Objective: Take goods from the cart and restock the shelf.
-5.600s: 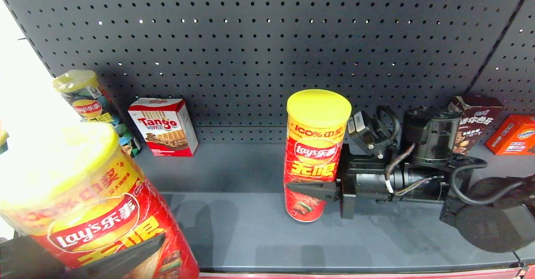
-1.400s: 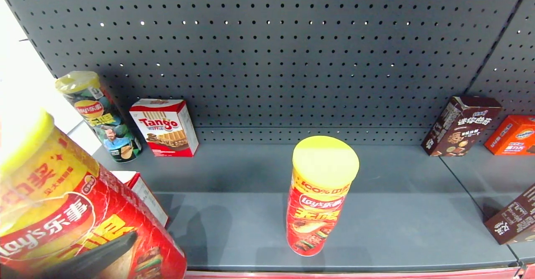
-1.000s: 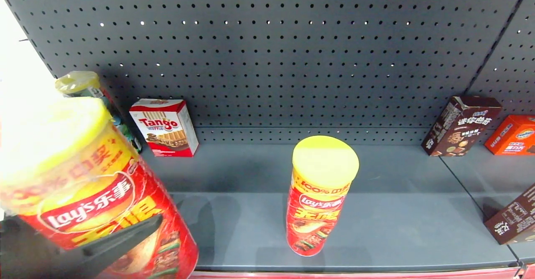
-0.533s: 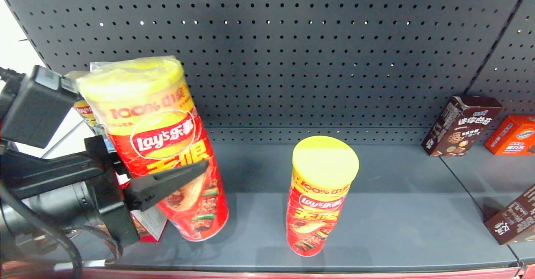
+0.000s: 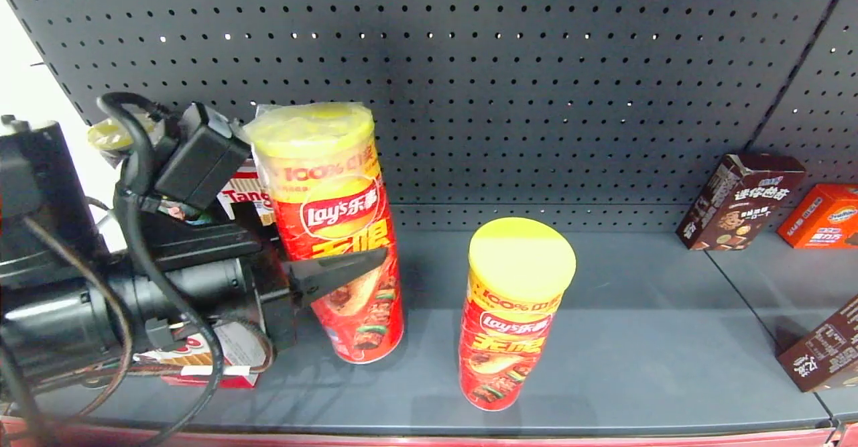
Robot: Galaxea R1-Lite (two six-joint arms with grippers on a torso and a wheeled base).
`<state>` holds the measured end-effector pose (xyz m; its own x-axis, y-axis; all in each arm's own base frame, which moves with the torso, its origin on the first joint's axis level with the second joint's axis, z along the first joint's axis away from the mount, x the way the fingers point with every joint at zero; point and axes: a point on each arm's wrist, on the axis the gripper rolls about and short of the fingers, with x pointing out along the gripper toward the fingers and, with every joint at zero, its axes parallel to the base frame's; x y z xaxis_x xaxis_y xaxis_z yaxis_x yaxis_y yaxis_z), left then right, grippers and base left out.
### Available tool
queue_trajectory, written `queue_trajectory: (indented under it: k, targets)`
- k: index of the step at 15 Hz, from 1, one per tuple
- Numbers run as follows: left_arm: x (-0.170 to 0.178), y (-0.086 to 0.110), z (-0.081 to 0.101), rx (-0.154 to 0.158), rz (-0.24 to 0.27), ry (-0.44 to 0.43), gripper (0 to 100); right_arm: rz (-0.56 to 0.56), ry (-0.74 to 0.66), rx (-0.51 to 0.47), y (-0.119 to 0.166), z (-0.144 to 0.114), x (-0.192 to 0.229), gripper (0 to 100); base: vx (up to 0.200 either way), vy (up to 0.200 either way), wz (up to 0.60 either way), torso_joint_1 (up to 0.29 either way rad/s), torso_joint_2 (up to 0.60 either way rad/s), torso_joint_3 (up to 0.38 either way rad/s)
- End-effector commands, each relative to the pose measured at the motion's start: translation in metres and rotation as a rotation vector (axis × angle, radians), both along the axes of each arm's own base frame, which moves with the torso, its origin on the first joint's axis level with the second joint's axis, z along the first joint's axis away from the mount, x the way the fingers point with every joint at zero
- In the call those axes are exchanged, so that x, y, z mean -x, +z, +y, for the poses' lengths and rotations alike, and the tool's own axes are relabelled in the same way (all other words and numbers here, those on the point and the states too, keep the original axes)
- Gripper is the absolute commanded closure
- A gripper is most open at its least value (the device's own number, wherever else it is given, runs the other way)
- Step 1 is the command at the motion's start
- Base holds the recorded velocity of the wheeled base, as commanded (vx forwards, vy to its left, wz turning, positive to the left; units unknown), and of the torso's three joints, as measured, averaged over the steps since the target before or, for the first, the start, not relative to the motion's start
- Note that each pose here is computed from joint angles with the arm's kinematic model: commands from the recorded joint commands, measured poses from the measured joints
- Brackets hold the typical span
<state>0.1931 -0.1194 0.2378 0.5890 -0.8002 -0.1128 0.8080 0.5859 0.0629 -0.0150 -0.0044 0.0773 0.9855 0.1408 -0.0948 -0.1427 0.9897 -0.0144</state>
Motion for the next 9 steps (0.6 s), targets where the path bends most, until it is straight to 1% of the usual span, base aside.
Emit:
queue_trajectory:
  k: [1, 3, 7, 8, 9]
  targets:
    - [-0.031, -0.003, -0.012, -0.013, 0.012, 0.003, 100, 0.004, 0.001, 0.001, 0.000, 0.000, 0.000, 0, 0.000, 0.000, 0.00, 0.000, 0.00, 0.000]
    - [-0.044, -0.005, -0.020, -0.017, 0.020, 0.000, 100, 0.004, 0.001, 0.001, 0.000, 0.000, 0.000, 0, 0.000, 0.000, 0.00, 0.000, 0.00, 0.000]
    - [-0.059, -0.013, -0.029, -0.008, 0.019, -0.080, 100, 0.004, 0.001, 0.001, 0.000, 0.000, 0.000, 0, 0.000, 0.000, 0.00, 0.000, 0.00, 0.000]
    - [-0.062, -0.013, -0.030, -0.010, 0.010, -0.079, 100, 0.004, 0.001, 0.001, 0.000, 0.000, 0.000, 0, 0.000, 0.000, 0.00, 0.000, 0.00, 0.000]
    - [-0.074, -0.016, -0.036, -0.016, -0.019, -0.080, 100, 0.004, 0.001, 0.001, 0.000, 0.000, 0.000, 0, 0.000, 0.000, 0.00, 0.000, 0.00, 0.000]
